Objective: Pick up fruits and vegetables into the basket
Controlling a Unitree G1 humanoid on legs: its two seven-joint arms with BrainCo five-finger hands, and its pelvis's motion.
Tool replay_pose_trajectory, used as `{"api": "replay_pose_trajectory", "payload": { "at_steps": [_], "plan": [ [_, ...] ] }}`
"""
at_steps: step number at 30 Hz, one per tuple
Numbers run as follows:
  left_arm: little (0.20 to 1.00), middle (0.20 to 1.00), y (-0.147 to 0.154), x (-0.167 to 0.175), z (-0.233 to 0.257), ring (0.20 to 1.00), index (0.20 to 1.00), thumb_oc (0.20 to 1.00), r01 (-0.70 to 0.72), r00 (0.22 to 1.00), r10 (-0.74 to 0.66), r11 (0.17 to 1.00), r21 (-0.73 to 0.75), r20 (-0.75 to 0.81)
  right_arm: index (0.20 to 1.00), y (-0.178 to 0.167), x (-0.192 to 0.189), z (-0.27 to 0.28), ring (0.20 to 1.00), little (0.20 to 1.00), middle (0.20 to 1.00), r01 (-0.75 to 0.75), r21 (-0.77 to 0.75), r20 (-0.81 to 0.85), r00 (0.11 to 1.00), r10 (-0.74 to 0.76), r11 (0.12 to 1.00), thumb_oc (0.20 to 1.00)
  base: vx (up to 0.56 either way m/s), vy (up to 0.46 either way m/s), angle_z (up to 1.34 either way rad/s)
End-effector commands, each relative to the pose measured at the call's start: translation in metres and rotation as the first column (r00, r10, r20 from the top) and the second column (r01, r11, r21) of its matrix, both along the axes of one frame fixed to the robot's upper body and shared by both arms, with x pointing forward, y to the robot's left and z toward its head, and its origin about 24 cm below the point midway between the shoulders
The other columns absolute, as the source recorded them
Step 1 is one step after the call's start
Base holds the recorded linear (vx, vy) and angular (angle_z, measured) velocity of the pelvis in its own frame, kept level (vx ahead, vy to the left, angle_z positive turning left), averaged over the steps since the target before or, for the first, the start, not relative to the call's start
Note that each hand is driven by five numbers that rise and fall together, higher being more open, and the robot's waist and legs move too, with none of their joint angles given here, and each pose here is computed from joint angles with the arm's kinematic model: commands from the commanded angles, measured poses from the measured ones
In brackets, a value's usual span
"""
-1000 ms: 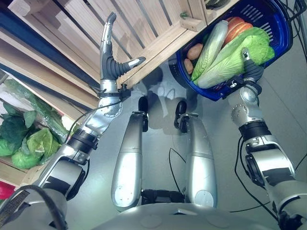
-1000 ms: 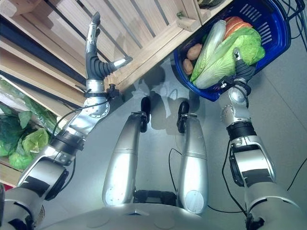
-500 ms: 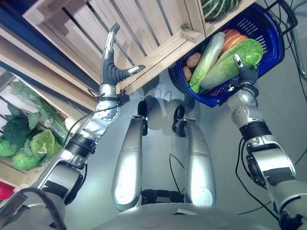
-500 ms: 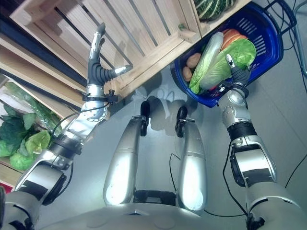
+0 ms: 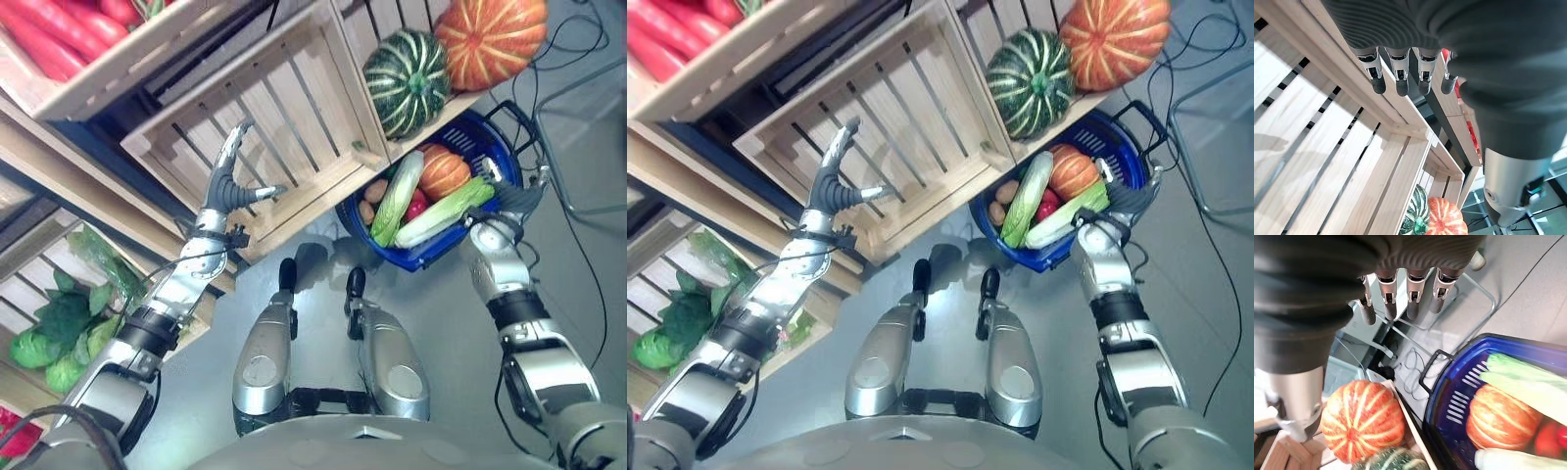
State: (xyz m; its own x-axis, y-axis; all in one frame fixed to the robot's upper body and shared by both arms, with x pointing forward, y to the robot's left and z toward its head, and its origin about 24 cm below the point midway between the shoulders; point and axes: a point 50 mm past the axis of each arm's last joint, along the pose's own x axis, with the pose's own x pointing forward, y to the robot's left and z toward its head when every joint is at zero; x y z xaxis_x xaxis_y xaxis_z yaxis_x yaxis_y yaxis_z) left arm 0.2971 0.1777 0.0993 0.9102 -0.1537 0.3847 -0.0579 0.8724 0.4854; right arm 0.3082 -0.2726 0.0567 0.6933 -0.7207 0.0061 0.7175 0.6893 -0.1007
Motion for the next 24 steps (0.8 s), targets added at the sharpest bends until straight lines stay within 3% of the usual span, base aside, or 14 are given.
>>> {"api": "replay_pose_trajectory", "payload": {
  "at_steps": [1, 8, 12, 16, 19, 24],
  "plan": [
    [1.000, 1.000, -0.002, -0.013, -0.013, 1.000, 1.000, 1.000, 0.024, 0.999, -0.026, 0.999, -0.034, -0.043, 1.000, -0.011, -0.019, -0.019, 1.000, 1.000, 1.000, -0.032, -0.007, -0.047, 0.998, 0.032, 0.999, 1.000, 0.10, 0.000, 0.03],
    [1.000, 1.000, -0.005, -0.025, -0.036, 1.000, 1.000, 1.000, 0.087, 0.983, -0.089, 0.996, -0.018, -0.161, 1.000, -0.001, -0.032, -0.027, 1.000, 1.000, 1.000, -0.057, -0.134, -0.054, 0.997, 0.050, 0.989, 1.000, 0.05, 0.021, 0.06],
    [1.000, 1.000, -0.005, -0.037, -0.058, 1.000, 1.000, 1.000, 0.122, 0.957, -0.122, 0.992, -0.017, -0.264, 1.000, 0.009, -0.048, -0.049, 1.000, 1.000, 1.000, -0.111, -0.114, -0.104, 0.990, 0.100, 0.987, 1.000, 0.04, 0.059, -0.04],
    [1.000, 1.000, 0.004, -0.051, -0.088, 1.000, 1.000, 1.000, 0.084, 0.908, -0.093, 0.996, -0.038, -0.408, 1.000, 0.025, -0.067, -0.078, 1.000, 1.000, 1.000, -0.257, -0.042, -0.216, 0.946, 0.242, 0.965, 1.000, 0.04, 0.070, -0.11],
    [1.000, 1.000, 0.014, -0.061, -0.114, 1.000, 1.000, 1.000, 0.014, 0.852, -0.047, 0.998, -0.067, -0.522, 1.000, 0.034, -0.085, -0.104, 1.000, 1.000, 1.000, -0.335, 0.067, -0.311, 0.888, 0.338, 0.940, 1.000, 0.01, 0.058, -0.06],
    [1.000, 1.000, 0.026, -0.089, -0.170, 1.000, 1.000, 1.000, -0.097, 0.668, 0.031, 0.994, -0.046, -0.744, 1.000, 0.044, -0.121, -0.152, 1.000, 1.000, 1.000, -0.368, 0.263, -0.471, 0.758, 0.452, 0.892, 1.000, 0.02, 0.058, -0.12]
  ]
}}
